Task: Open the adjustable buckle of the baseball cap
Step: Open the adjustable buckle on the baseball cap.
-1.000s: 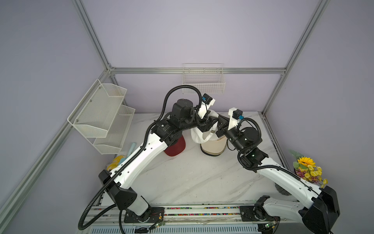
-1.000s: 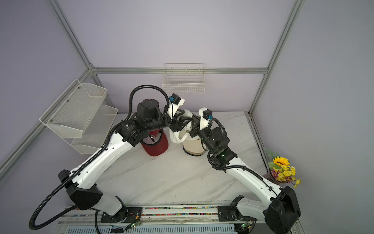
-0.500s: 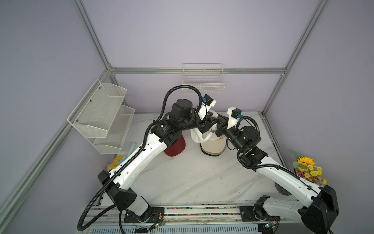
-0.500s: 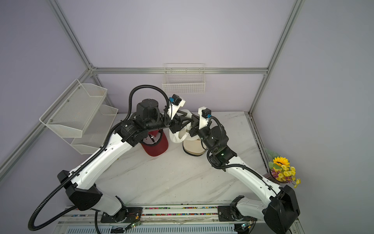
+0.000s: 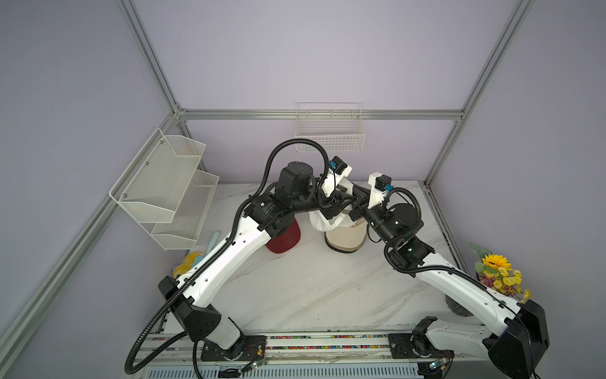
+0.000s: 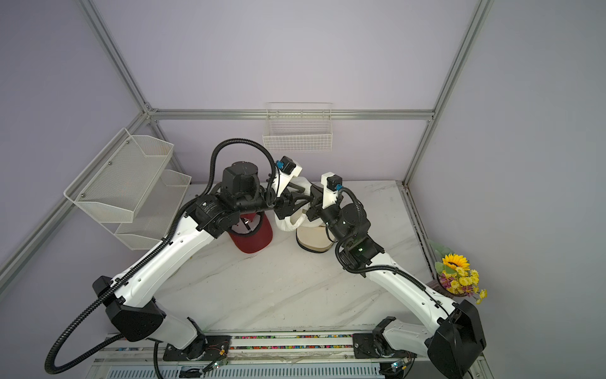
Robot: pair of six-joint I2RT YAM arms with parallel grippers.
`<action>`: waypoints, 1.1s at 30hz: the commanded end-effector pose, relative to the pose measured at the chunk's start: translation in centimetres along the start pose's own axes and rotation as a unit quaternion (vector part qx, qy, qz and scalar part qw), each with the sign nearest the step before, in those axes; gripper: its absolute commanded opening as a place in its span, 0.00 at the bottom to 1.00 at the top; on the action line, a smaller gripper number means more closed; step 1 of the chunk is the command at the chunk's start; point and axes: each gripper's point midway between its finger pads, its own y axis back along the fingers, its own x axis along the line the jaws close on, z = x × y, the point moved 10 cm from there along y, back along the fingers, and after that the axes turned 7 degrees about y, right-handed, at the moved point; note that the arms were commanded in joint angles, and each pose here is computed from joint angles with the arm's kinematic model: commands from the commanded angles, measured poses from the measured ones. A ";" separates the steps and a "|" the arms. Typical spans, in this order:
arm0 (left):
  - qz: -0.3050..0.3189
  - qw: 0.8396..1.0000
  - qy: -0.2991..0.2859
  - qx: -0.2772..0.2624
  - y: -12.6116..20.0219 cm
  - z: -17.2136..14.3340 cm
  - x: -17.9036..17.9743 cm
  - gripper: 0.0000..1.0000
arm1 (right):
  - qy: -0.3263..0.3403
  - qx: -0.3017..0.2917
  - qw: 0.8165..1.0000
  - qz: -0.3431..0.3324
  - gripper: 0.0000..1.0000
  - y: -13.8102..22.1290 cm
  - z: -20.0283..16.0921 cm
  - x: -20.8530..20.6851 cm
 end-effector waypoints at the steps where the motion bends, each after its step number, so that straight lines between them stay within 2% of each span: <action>1: -0.015 1.000 -0.011 -0.017 0.7 1.1 -0.6 0.42 | -0.004 -0.040 0.999 -0.003 0.00 0.3 2.4 -0.1; 5: -0.023 1.000 -0.011 -0.011 0.1 1.0 -0.6 0.39 | -0.005 -0.041 0.999 -0.001 0.00 0.4 2.6 -0.1; 10: -0.036 0.999 -0.012 -0.006 -0.3 0.9 -0.6 0.31 | -0.006 -0.040 0.999 -0.002 0.00 0.5 2.7 -0.1; 20: -0.027 0.999 -0.016 -0.006 0.0 0.9 -0.6 0.01 | -0.004 -0.038 0.999 -0.004 0.00 0.5 2.7 -0.1; 27: -0.021 0.999 -0.022 -0.010 1.0 0.8 -0.8 0.00 | -0.008 -0.029 0.999 -0.034 0.00 0.4 2.7 -0.6; 33: -0.020 1.000 -0.022 -0.007 2.3 -0.2 -1.2 0.00 | -0.029 0.007 0.998 -0.058 0.00 -1.1 3.4 -2.0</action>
